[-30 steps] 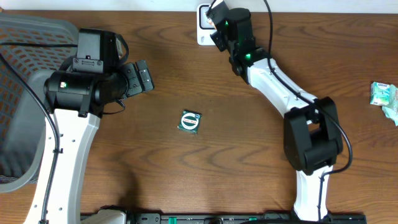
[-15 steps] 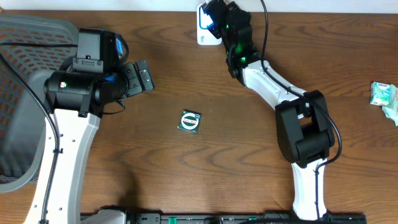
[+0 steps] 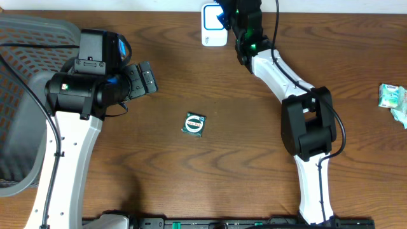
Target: Scan the item barcode
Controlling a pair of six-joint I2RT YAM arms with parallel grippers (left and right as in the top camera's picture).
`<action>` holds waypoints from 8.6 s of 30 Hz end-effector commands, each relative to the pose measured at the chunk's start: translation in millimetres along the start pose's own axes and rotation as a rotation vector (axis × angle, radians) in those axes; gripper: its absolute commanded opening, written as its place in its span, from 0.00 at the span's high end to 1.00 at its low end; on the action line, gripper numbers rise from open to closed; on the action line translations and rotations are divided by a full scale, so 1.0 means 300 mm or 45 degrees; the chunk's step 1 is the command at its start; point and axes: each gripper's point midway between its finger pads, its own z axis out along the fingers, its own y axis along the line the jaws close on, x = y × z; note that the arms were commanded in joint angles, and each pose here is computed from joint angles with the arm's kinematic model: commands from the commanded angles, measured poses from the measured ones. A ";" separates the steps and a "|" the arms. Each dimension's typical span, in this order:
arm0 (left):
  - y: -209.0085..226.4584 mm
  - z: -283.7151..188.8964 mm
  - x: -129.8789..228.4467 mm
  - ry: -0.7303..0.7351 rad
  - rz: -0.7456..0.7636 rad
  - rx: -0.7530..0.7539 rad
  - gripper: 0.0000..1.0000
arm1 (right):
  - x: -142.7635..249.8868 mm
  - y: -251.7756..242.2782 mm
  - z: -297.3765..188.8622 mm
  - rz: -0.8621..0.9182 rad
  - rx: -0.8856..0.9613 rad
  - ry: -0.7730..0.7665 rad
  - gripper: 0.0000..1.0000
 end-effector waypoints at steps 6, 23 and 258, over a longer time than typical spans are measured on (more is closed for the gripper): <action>0.003 -0.010 -0.012 -0.015 0.003 -0.005 0.02 | 0.120 0.120 0.041 -0.128 -0.110 0.080 0.99; 0.003 -0.010 -0.012 -0.015 0.003 -0.005 0.02 | 0.114 -0.069 0.027 0.180 0.255 0.112 0.99; 0.003 -0.010 -0.012 -0.015 0.003 -0.005 0.02 | 0.596 0.574 -0.809 -0.173 -0.783 1.546 0.29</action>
